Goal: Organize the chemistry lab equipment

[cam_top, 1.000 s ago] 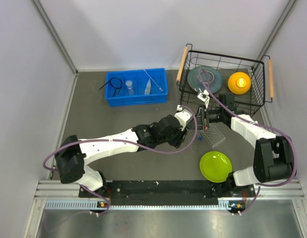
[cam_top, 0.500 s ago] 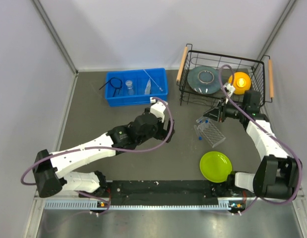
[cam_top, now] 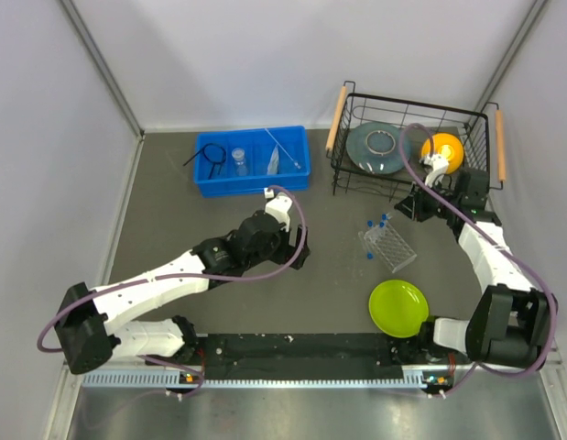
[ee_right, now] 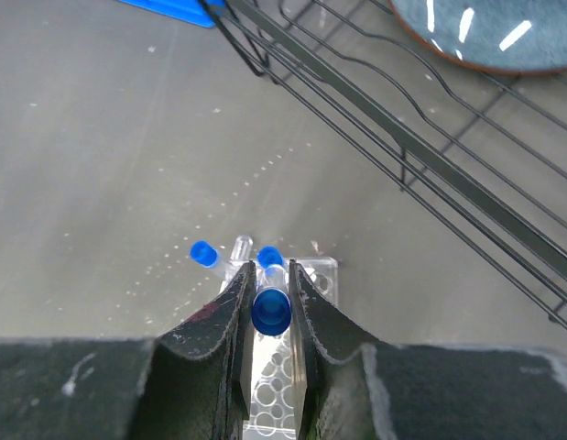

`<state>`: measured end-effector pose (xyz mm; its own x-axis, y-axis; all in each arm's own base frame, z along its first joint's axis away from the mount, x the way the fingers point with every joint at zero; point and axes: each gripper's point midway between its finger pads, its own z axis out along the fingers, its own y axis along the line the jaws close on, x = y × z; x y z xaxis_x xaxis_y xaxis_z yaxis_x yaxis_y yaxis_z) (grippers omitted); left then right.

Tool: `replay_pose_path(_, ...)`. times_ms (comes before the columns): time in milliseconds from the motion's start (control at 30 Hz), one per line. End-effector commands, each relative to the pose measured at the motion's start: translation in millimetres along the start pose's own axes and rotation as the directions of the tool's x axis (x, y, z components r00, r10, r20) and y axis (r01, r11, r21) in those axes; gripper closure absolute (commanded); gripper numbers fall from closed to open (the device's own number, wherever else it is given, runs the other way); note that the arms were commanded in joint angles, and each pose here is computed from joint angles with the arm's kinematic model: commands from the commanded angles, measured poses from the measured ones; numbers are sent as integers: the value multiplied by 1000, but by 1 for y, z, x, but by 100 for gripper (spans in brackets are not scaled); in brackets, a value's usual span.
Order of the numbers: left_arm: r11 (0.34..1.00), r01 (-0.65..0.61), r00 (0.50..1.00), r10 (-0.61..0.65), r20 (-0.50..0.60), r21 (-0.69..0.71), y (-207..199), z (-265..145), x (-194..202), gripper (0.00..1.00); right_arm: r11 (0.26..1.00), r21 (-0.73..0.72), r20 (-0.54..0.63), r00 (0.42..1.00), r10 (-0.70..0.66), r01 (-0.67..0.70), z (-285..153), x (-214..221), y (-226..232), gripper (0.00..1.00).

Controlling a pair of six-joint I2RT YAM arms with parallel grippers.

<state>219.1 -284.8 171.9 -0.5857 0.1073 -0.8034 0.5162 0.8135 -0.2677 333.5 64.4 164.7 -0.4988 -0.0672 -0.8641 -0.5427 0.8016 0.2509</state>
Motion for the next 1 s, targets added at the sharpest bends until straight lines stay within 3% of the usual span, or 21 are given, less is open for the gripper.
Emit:
replay_pose_path(0,998,30,998,-34,59,57,-9,-4,-15,12,994,112,-4,1000,-16,16,1,-5,-27,84)
replay_pose_path(500,998,39,999,-41,31,55,-1,0,-5,12,994,98,-81,995,61,-53,25,18,-43,83)
replay_pose_path(967,997,54,998,-55,17,63,2,2,3,12,995,102,-121,992,33,-21,35,26,-43,82)
